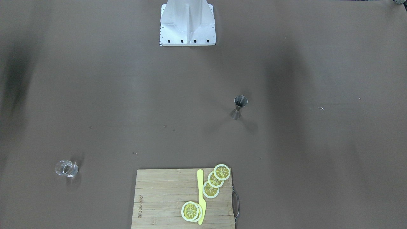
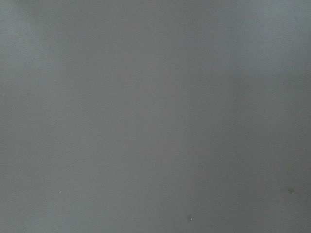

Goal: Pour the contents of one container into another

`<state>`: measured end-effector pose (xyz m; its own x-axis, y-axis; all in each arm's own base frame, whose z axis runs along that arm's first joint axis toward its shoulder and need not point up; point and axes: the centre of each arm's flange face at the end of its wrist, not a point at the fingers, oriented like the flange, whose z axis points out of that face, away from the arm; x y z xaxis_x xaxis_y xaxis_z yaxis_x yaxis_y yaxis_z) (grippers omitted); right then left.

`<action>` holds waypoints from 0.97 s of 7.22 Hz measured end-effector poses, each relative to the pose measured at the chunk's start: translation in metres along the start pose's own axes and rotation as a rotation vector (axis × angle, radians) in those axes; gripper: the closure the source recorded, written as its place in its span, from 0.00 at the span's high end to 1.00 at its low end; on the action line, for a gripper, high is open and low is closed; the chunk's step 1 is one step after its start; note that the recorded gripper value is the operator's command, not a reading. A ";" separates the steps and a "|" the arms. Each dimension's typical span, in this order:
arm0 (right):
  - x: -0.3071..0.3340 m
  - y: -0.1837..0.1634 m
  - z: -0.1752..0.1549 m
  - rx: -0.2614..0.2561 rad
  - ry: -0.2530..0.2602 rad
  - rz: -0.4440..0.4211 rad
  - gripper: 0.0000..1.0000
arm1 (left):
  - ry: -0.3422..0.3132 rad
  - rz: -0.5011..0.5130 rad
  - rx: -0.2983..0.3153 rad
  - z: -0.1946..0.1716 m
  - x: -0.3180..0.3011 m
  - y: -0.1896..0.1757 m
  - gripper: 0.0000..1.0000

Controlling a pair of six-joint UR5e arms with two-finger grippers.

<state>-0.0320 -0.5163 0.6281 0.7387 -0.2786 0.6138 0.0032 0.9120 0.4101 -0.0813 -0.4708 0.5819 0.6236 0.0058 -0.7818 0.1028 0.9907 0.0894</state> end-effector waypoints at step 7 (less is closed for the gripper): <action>-0.017 -0.024 0.071 0.122 -0.062 -0.123 1.00 | 0.074 0.230 0.133 -0.021 0.052 -0.029 0.98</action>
<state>-0.0919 -0.5549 0.6556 0.6949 -0.4071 0.5928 0.0061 0.8276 0.5612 -0.0681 -0.4962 0.5252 0.5845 0.2434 -0.7740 0.0690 0.9356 0.3464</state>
